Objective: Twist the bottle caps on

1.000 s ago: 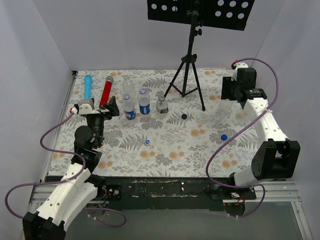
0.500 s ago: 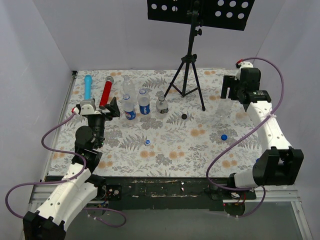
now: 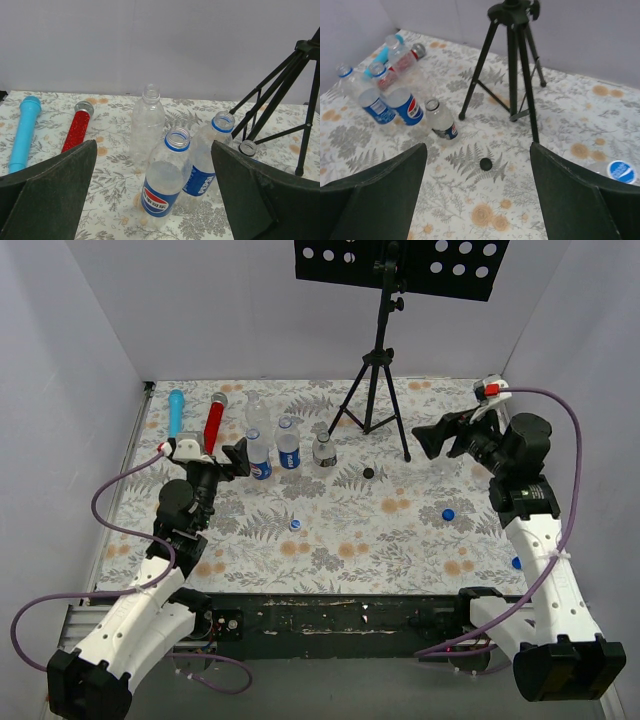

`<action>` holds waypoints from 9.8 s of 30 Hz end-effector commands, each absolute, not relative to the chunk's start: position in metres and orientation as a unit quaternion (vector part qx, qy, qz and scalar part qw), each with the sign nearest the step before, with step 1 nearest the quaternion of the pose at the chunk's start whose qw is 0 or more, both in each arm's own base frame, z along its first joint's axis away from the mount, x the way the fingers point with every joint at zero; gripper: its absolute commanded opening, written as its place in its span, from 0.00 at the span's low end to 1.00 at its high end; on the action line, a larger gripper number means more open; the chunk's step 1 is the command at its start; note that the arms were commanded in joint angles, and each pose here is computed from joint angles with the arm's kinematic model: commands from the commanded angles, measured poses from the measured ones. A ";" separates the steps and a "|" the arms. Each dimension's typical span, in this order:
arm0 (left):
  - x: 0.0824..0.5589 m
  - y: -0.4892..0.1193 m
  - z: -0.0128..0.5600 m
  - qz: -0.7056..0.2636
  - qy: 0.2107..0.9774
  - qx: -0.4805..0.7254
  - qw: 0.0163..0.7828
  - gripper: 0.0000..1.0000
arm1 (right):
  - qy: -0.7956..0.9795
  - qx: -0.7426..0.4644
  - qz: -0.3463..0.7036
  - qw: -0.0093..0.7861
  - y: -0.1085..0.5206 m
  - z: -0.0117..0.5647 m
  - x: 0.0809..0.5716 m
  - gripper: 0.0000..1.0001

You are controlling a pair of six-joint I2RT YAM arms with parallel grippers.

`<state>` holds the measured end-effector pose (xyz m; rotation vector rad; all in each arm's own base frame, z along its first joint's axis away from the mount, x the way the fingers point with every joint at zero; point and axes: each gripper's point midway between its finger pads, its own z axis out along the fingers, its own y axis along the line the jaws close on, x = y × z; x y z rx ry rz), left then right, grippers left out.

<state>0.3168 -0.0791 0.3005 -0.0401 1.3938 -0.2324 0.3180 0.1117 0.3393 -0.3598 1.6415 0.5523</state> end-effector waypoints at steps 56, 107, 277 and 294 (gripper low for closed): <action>0.237 -0.117 0.295 -0.236 0.625 0.101 0.737 0.98 | 0.751 -0.334 0.267 0.504 0.335 0.210 0.410 0.71; 0.168 -0.219 0.246 -0.458 0.545 0.407 0.572 0.98 | 0.493 -0.534 0.498 0.474 0.359 0.309 0.153 0.01; 0.161 -0.221 0.217 -0.444 0.562 0.470 0.516 0.38 | 0.618 -0.558 0.405 0.378 0.308 0.284 0.158 0.21; 0.157 -0.225 0.213 -0.452 0.563 0.477 0.501 0.33 | 0.556 -0.612 0.434 0.358 0.344 0.299 0.138 0.21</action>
